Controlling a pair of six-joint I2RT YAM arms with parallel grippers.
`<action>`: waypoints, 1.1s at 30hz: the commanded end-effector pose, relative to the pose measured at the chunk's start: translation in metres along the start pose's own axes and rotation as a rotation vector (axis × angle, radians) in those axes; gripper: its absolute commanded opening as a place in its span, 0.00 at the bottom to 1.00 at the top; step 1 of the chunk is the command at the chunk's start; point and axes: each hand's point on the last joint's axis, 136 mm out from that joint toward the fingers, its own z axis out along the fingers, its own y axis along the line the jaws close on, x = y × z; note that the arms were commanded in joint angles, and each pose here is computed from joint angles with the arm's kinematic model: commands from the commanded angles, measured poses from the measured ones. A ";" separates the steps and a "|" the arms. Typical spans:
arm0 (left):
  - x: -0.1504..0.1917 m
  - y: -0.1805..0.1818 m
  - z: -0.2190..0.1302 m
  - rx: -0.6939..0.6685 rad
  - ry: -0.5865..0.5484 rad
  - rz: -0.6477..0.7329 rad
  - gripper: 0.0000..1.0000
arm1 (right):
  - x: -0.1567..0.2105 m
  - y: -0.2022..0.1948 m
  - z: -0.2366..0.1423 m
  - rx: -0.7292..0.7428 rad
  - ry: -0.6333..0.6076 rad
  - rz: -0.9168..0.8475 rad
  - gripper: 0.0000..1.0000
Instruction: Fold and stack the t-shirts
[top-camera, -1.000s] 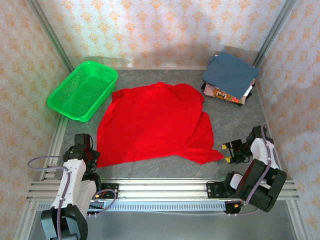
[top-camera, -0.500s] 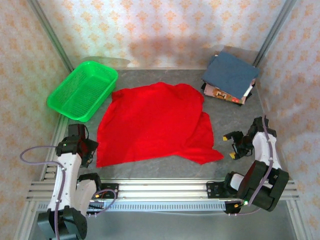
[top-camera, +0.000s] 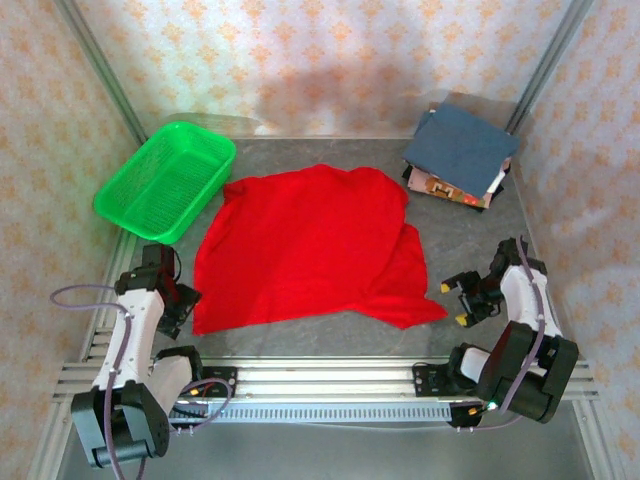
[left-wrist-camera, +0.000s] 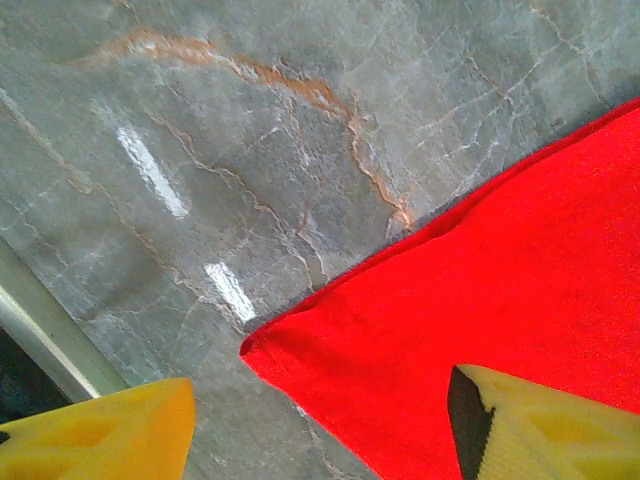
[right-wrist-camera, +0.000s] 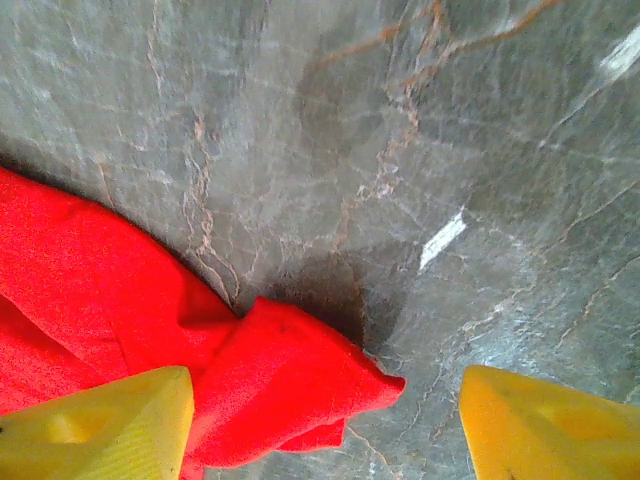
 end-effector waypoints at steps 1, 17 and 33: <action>-0.002 -0.008 0.002 0.027 0.014 0.008 0.67 | 0.009 0.001 0.003 -0.005 0.024 -0.037 0.69; 0.003 -0.012 0.020 0.024 0.058 -0.006 0.63 | 0.026 -0.004 0.012 0.114 0.036 -0.147 0.54; 0.021 0.003 0.044 0.010 0.100 -0.049 0.56 | 0.034 -0.019 0.003 0.204 0.010 -0.167 0.56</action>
